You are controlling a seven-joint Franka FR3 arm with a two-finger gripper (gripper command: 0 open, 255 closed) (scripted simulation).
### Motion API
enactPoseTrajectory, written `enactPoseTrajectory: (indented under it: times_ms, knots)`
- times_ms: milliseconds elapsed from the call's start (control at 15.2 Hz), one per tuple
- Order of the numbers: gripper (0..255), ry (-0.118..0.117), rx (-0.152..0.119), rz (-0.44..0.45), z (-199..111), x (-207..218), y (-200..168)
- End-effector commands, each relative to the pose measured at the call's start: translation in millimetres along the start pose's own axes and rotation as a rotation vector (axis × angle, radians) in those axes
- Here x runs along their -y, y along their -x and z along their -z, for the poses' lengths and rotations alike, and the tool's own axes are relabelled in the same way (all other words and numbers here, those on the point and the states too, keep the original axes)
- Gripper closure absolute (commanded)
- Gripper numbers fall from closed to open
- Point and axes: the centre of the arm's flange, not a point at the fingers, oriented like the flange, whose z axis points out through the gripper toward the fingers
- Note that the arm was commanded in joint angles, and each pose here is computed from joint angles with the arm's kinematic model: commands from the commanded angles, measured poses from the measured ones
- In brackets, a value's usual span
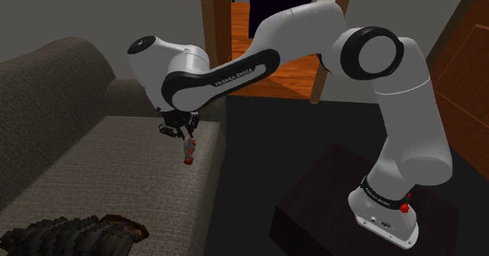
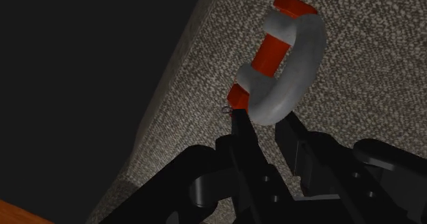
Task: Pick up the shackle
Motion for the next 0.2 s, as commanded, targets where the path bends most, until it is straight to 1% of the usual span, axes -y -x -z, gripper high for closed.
enactPoseTrajectory:
  times_ms: [0, 132]
  knots:
    - [255, 0.0, 0.0, 0.0, 11.6, -2.1, -1.3]
    - [255, 0.0, 0.0, 0.0, 12.3, -2.3, -1.4]
